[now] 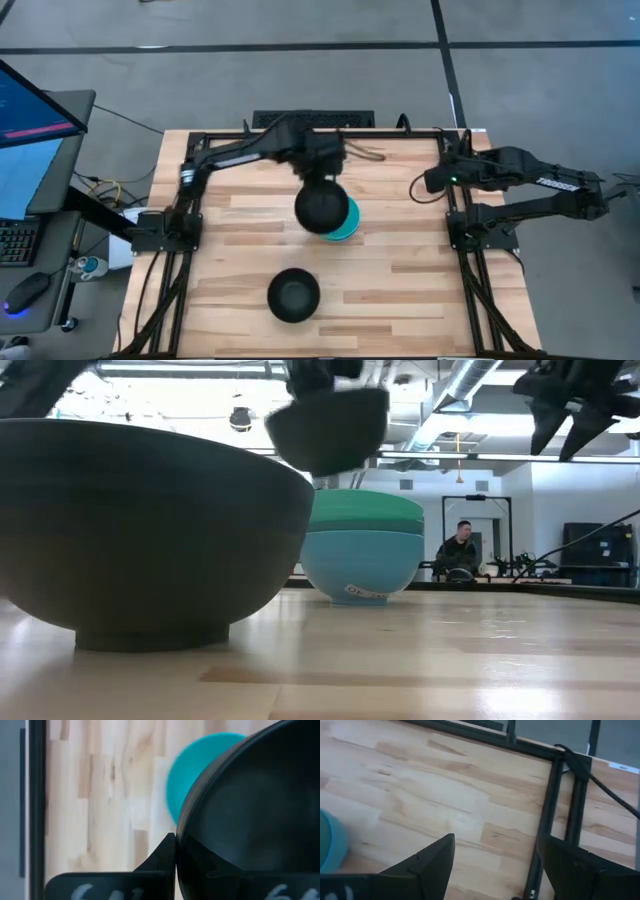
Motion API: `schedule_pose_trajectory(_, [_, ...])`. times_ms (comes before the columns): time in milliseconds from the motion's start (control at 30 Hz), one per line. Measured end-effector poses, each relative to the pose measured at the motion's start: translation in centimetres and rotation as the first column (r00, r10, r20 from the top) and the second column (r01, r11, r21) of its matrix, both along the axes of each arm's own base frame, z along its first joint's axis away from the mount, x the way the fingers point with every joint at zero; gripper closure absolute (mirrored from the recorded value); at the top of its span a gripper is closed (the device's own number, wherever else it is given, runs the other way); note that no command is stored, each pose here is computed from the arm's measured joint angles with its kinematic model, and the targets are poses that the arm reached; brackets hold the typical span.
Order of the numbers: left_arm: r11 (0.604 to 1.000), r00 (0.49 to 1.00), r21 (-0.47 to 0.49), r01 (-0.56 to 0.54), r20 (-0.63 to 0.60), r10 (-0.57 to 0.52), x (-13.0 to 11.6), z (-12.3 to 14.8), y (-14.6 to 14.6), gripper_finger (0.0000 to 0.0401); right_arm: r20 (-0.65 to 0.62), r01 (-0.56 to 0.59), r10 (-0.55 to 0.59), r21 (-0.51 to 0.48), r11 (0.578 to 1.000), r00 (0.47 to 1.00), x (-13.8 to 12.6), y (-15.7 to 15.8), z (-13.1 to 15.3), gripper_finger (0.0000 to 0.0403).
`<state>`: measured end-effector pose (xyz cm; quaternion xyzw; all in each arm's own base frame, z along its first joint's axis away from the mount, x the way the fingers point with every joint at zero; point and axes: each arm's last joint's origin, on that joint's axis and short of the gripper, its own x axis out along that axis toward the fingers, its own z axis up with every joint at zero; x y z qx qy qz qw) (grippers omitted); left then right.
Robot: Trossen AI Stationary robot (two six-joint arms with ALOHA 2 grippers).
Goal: Nest bowls inside each other
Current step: Stack the left black bowl on the blue bowl
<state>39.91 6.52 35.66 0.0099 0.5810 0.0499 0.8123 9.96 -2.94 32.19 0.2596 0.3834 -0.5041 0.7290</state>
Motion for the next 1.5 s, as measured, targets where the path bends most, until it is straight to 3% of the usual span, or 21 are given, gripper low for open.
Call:
schedule_pose_trajectory(300, [0.999, 0.997, -0.035, 0.035, -0.071, -0.037, 3.0, -4.7, 1.3, 0.0401, 0.025, 0.043, -0.043, -0.026, 0.999, 0.999, -2.7, 0.8, 0.3, 0.0097])
schedule_pose_trajectory(700, [0.996, 0.992, -0.078, 0.039, -0.118, -0.048, 4.8, -8.1, 1.9, 0.0401, 0.013, 0.023, -0.022, -0.035, 0.999, 1.0, -2.0, 0.8, 0.3, 0.0097])
schedule_pose_trajectory(967, [0.998, 0.99, -0.061, 0.033, -0.138, -0.041, 4.6, -8.3, 2.2, 0.0401, 0.023, 0.023, -0.022, -0.038, 0.999, 1.0, -1.8, 0.7, 0.3, 0.0097])
schedule_pose_trajectory(1267, [0.996, 0.977, -0.084, 0.007, -0.211, -0.025, 4.3, -10.5, 1.5, 0.0398, 0.023, 0.022, -0.021, -0.035, 0.999, 1.0, -1.8, 0.7, 0.3, 0.0097])
schedule_pose_trajectory(1500, [0.999, 0.995, -0.035, 0.034, -0.088, -0.037, 5.4, -7.7, 0.1, 0.0338, 0.021, 0.024, -0.023, -0.049, 0.999, 1.0, -1.8, 0.7, 0.3, 0.0097])
